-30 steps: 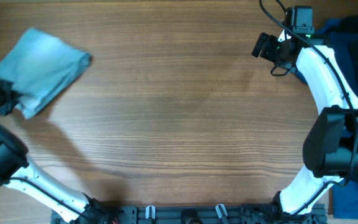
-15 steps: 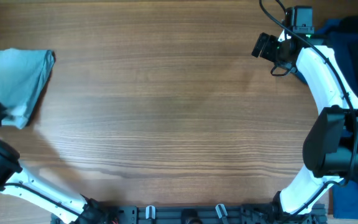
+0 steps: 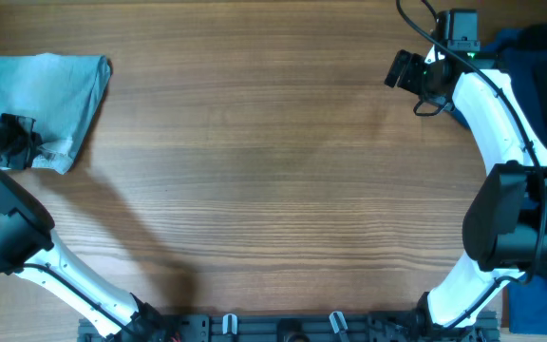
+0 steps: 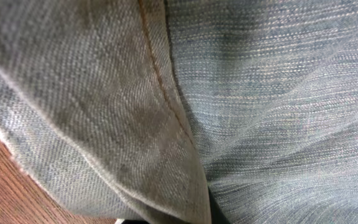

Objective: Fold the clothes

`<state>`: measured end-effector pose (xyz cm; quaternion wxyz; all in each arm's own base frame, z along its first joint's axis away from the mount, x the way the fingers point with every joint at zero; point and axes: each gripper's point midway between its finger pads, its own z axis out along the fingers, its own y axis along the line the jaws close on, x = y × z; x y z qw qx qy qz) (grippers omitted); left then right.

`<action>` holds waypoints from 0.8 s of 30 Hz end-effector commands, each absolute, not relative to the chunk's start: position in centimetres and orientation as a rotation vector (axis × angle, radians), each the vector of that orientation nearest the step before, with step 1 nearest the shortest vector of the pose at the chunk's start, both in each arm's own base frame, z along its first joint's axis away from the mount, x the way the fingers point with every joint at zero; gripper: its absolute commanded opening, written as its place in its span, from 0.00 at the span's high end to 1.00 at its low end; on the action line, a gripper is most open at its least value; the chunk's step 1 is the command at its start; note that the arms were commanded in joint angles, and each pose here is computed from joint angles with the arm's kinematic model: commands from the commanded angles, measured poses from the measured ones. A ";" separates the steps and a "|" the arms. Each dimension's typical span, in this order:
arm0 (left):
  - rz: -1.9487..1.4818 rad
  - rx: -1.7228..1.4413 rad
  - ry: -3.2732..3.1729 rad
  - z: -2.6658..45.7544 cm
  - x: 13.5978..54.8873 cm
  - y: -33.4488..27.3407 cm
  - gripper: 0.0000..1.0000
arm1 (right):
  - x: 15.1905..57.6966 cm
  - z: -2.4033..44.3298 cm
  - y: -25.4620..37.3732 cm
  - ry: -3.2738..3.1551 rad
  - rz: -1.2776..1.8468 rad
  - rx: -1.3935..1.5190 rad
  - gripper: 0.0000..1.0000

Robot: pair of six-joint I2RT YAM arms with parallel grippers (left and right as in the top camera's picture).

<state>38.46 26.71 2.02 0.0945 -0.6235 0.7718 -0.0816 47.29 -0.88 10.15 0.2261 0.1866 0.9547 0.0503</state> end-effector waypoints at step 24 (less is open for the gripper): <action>-0.360 -1.639 2.297 14.0 39.4 19.4 0.00 | 47.2 9.2 -0.7 2.652 0.123 0.506 0.01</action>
